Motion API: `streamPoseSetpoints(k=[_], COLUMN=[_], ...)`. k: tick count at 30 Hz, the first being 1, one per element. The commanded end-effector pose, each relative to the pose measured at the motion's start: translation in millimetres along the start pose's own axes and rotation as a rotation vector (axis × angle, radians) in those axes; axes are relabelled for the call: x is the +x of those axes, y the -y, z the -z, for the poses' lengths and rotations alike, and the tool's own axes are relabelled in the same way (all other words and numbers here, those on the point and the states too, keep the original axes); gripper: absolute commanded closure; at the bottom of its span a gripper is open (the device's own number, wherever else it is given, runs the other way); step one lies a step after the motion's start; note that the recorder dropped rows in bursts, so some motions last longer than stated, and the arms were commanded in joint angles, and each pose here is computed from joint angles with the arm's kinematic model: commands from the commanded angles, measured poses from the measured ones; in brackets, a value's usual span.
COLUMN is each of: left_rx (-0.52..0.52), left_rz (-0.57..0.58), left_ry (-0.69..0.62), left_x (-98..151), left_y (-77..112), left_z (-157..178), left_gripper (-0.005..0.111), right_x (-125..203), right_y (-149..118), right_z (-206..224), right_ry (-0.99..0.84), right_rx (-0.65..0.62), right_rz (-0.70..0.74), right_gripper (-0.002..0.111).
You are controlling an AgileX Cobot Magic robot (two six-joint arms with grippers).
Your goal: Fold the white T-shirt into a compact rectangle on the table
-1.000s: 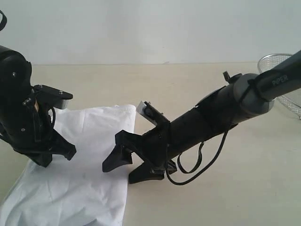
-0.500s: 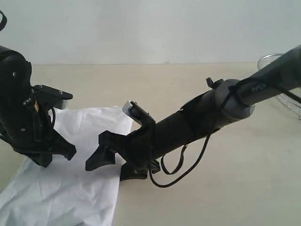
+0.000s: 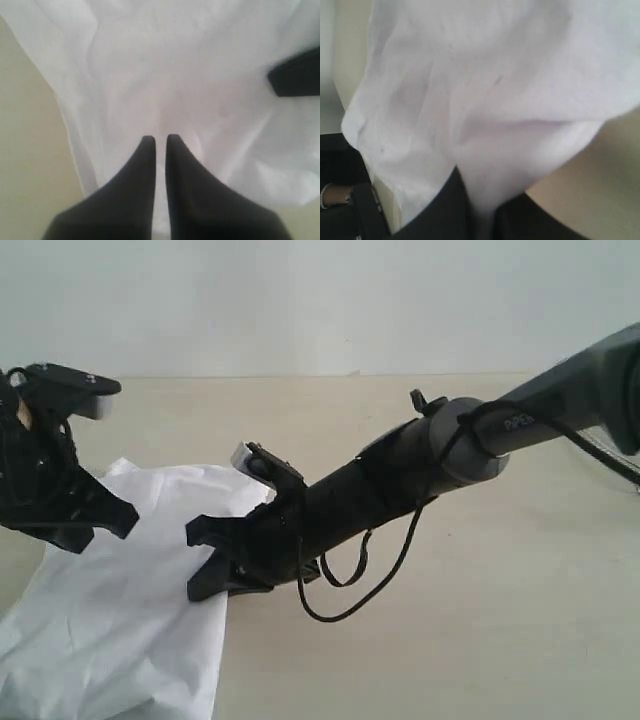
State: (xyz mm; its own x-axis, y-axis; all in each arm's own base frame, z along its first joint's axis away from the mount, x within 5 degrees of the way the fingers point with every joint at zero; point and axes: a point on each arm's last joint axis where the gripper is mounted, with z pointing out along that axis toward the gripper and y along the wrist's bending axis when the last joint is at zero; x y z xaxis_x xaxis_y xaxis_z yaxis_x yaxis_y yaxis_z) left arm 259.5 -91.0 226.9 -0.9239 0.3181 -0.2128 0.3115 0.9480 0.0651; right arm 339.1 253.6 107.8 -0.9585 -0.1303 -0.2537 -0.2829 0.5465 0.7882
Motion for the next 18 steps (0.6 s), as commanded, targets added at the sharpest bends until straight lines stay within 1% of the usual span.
streamPoseSetpoints(k=[1,3,5,10,13,18], left_rx=[0.013,0.021,0.027,0.035,0.038,0.039], left_rz=[0.035,0.043,0.049,0.059,0.063,0.066], left_ry=[0.116,0.179,0.228,0.338,0.398,0.445], left_x=[13,20,28,49,58,68], left_y=[-3.3,-4.3,-5.4,-8.2,-9.5,-10.6], left_z=[45,62,78,112,126,138], left_gripper=[0.102,0.102,0.102,0.102,0.102,0.102], right_x=[-23,-32,-45,-67,-76,-92], right_y=[-16,-21,-22,-13,-7,-8], right_z=[7,8,11,14,11,5], right_ry=[-0.001,0.000,0.012,0.036,0.048,0.080], right_rx=[0.029,0.056,0.056,0.026,0.019,0.003], right_rz=[0.073,0.085,0.084,0.042,0.021,0.015], right_gripper=[0.108,0.108,0.108,0.108,0.108,0.108])
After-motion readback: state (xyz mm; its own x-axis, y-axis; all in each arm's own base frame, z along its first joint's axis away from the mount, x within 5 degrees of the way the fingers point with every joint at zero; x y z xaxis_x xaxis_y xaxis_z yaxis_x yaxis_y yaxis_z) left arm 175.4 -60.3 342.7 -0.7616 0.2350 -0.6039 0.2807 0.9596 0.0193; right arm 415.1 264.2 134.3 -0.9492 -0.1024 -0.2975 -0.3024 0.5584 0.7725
